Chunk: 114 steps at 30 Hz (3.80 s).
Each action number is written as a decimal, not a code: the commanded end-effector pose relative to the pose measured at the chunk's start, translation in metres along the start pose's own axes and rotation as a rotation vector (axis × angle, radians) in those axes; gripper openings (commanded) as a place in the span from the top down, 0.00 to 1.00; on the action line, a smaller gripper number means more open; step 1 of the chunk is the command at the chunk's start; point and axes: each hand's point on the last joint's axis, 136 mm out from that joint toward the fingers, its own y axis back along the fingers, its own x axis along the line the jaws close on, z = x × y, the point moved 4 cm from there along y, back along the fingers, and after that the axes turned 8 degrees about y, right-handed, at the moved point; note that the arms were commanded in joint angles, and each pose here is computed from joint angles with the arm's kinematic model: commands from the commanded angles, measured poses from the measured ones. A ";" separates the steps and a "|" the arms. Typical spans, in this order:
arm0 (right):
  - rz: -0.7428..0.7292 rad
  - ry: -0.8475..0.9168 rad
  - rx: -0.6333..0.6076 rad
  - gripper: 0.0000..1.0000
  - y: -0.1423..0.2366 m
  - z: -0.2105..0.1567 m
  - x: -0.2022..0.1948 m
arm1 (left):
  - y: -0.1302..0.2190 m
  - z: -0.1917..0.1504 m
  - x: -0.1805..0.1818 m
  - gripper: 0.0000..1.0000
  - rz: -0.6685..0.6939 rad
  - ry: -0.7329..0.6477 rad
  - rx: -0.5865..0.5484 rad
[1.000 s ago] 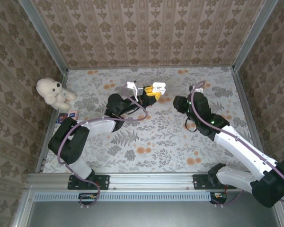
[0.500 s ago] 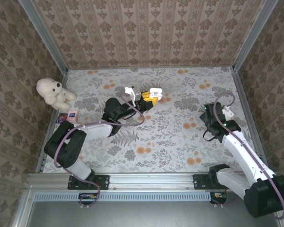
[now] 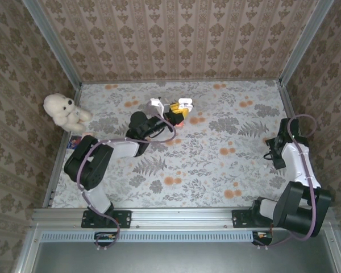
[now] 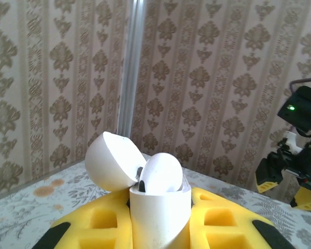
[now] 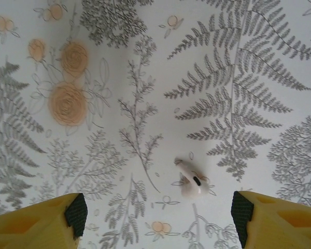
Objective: Insert wireless bluetooth earbuds into charging case
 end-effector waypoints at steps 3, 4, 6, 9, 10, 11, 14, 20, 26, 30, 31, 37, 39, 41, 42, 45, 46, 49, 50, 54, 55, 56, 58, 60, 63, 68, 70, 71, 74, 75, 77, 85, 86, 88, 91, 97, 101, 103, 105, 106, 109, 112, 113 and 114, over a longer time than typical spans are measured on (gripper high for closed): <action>0.019 0.047 0.086 0.23 0.001 0.003 0.007 | 0.000 0.022 0.033 1.00 0.045 0.070 -0.084; 0.014 0.062 0.094 0.23 -0.002 0.003 0.008 | 0.002 0.020 0.035 1.00 0.057 0.054 -0.080; 0.010 0.082 0.128 0.23 -0.011 0.001 0.011 | 0.004 0.017 0.036 1.00 0.073 0.019 -0.076; -0.012 0.100 0.184 0.23 -0.027 -0.002 0.015 | 0.003 0.017 0.037 1.00 0.084 0.004 -0.081; -0.010 0.104 0.198 0.24 -0.032 -0.004 0.017 | 0.002 0.018 0.037 1.00 0.078 0.000 -0.081; -0.016 0.112 0.206 0.24 -0.036 -0.005 0.017 | 0.001 0.017 0.035 1.00 0.070 -0.008 -0.077; -0.047 0.125 0.216 0.24 -0.044 -0.008 0.014 | 0.000 0.015 0.034 1.00 0.071 -0.021 -0.073; -0.077 0.140 0.231 0.25 -0.052 -0.012 0.013 | -0.003 0.015 0.033 1.00 0.064 -0.023 -0.075; -0.095 0.126 0.267 0.25 -0.063 -0.026 0.006 | -0.004 0.019 0.029 1.00 0.052 -0.036 -0.078; -0.096 0.138 0.286 0.25 -0.067 -0.036 0.006 | -0.003 0.020 0.027 1.00 0.051 -0.036 -0.078; -0.095 0.139 0.289 0.25 -0.067 -0.038 0.006 | -0.003 0.021 0.026 1.00 0.049 -0.038 -0.081; -0.057 0.161 0.321 0.27 -0.067 -0.052 0.015 | -0.001 0.021 0.023 1.00 0.052 -0.037 -0.082; -0.034 0.179 0.326 0.27 -0.065 -0.058 0.021 | -0.001 0.021 0.021 1.00 0.050 -0.043 -0.082; -0.005 0.196 0.325 0.28 -0.063 -0.063 0.029 | 0.000 0.022 0.019 1.00 0.049 -0.047 -0.084; 0.017 0.213 0.330 0.28 -0.063 -0.068 0.036 | -0.001 0.023 0.016 1.00 0.044 -0.047 -0.085; 0.089 0.299 0.344 0.29 -0.056 -0.087 0.063 | 0.000 0.024 0.013 1.00 0.040 -0.051 -0.085; 0.118 0.340 0.342 0.29 -0.050 -0.093 0.075 | -0.001 0.025 0.011 1.00 0.038 -0.053 -0.085; 0.157 0.420 0.293 0.29 -0.029 -0.094 0.093 | 0.000 0.025 0.005 1.00 0.032 -0.053 -0.081; 0.157 0.429 0.267 0.29 -0.024 -0.089 0.093 | 0.000 0.024 0.002 1.00 0.031 -0.054 -0.078; 0.133 0.428 0.193 0.28 -0.016 -0.069 0.078 | 0.000 0.020 -0.008 1.00 0.022 -0.059 -0.061; 0.137 0.415 0.181 0.28 -0.017 -0.064 0.075 | 0.000 0.021 -0.010 1.00 0.021 -0.062 -0.060; 0.139 0.397 0.174 0.28 -0.018 -0.060 0.071 | 0.000 0.020 -0.013 1.00 0.018 -0.062 -0.057; 0.137 0.379 0.156 0.28 -0.022 -0.053 0.066 | 0.001 0.017 -0.017 1.00 0.013 -0.061 -0.046; 0.138 0.374 0.142 0.28 -0.026 -0.049 0.066 | 0.002 0.016 -0.021 1.00 0.008 -0.066 -0.035; 0.146 0.389 0.132 0.28 -0.033 -0.046 0.072 | 0.004 0.015 -0.027 1.00 0.006 -0.069 -0.027; 0.220 0.429 0.154 0.30 -0.049 -0.043 0.104 | 0.008 0.008 -0.034 1.00 0.008 -0.075 0.011; 0.221 0.435 0.164 0.31 -0.055 -0.044 0.110 | 0.010 0.007 -0.037 1.00 0.009 -0.077 0.018; 0.225 0.440 0.167 0.31 -0.057 -0.045 0.113 | 0.011 0.006 -0.039 1.00 0.008 -0.079 0.020; 0.225 0.453 0.178 0.32 -0.063 -0.051 0.120 | 0.013 0.005 -0.044 1.00 0.004 -0.083 0.030; 0.225 0.458 0.181 0.32 -0.064 -0.053 0.122 | 0.013 0.005 -0.045 1.00 0.003 -0.086 0.032; 0.218 0.465 0.197 0.32 -0.065 -0.061 0.123 | 0.013 0.005 -0.048 1.00 -0.001 -0.092 0.035; 0.172 0.448 0.248 0.34 -0.064 -0.086 0.094 | 0.009 0.009 -0.054 1.00 -0.017 -0.104 0.027; 0.171 0.440 0.260 0.35 -0.064 -0.090 0.089 | 0.009 0.009 -0.055 1.00 -0.017 -0.105 0.026; 0.172 0.422 0.277 0.35 -0.063 -0.096 0.081 | 0.007 0.009 -0.056 1.00 -0.021 -0.105 0.026; 0.188 0.388 0.311 0.35 -0.058 -0.107 0.071 | 0.005 0.011 -0.058 1.00 -0.028 -0.109 0.022; 0.254 0.349 0.359 0.35 -0.039 -0.134 0.066 | 0.003 0.009 -0.061 1.00 -0.038 -0.112 0.031; 0.263 0.375 0.321 0.34 -0.020 -0.140 0.064 | 0.003 0.008 -0.063 1.00 -0.041 -0.112 0.035; 0.209 0.425 0.251 0.33 -0.012 -0.134 0.058 | 0.003 0.008 -0.064 1.00 -0.043 -0.113 0.036; 0.147 0.487 0.193 0.33 -0.005 -0.127 0.052 | 0.003 0.008 -0.064 1.00 -0.044 -0.114 0.035; 0.118 0.521 0.163 0.32 -0.002 -0.124 0.052 | 0.003 0.008 -0.064 1.00 -0.043 -0.115 0.036; 0.041 0.590 0.114 0.31 0.003 -0.122 0.049 | 0.003 0.009 -0.064 1.00 -0.042 -0.120 0.033; 0.001 0.593 0.104 0.31 0.004 -0.128 0.052 | 0.003 0.009 -0.063 1.00 -0.037 -0.127 0.031; -0.009 0.578 0.104 0.31 0.004 -0.131 0.053 | 0.003 0.008 -0.063 1.00 -0.037 -0.129 0.032; -0.016 0.565 0.108 0.31 0.002 -0.135 0.054 | 0.003 0.008 -0.063 1.00 -0.035 -0.130 0.033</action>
